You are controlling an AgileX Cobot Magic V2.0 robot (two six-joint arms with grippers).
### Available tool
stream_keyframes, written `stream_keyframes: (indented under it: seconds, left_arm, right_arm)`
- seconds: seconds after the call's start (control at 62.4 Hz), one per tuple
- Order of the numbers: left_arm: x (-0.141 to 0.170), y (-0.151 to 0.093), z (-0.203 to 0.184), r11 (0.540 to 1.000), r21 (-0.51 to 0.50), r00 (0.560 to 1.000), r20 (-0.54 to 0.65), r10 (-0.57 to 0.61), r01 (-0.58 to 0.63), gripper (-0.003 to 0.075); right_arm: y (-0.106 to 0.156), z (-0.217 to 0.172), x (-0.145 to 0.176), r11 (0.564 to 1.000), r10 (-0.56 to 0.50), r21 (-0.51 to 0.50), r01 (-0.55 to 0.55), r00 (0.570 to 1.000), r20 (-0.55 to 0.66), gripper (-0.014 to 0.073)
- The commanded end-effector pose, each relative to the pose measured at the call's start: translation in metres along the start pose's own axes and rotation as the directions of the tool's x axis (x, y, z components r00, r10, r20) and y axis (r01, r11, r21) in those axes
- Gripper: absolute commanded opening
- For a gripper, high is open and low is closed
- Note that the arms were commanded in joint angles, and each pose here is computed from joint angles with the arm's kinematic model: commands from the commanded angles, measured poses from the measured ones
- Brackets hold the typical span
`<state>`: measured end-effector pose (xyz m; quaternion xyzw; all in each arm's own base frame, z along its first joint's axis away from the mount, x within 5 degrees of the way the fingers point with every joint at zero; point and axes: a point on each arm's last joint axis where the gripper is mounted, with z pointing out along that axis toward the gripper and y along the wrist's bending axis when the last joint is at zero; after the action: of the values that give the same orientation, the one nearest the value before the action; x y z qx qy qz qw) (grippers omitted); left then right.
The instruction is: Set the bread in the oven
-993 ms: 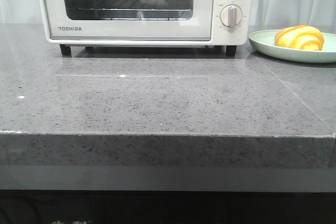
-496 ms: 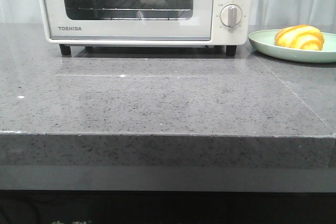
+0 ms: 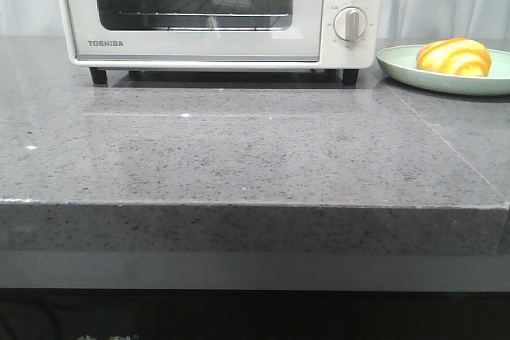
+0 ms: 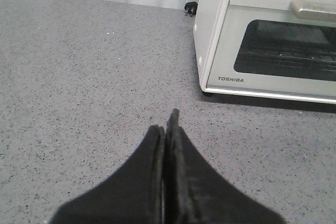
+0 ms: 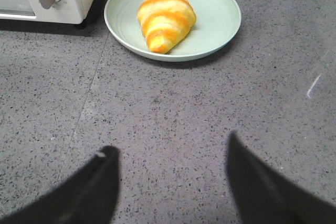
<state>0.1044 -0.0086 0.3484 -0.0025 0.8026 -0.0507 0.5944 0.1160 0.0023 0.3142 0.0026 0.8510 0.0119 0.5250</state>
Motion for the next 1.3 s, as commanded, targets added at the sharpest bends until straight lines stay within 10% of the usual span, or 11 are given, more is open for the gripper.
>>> stream_keyframes:
  seconds: [0.0, 0.641, 1.281]
  left_arm:
    - [-0.018, -0.006, -0.003, 0.999, 0.054, 0.994, 0.107, -0.004, -0.002, -0.0018]
    - [-0.049, -0.093, 0.081, 0.905, 0.414, 0.976, 0.218, 0.011, -0.103, -0.0018]
    - [-0.095, -0.166, 0.191, 0.885, 0.442, 0.968, 0.248, 0.035, -0.145, -0.0018]
  right_arm:
    - [-0.001, -0.004, -0.016, 1.000, -0.011, 0.010, 0.010, 0.996, 0.090, 0.0613]
    - [-0.001, -0.004, -0.016, 1.000, -0.010, 0.009, 0.010, 0.996, 0.085, 0.0603]
    - [-0.001, -0.004, -0.016, 1.000, -0.010, 0.009, 0.010, 0.997, 0.082, 0.0603]
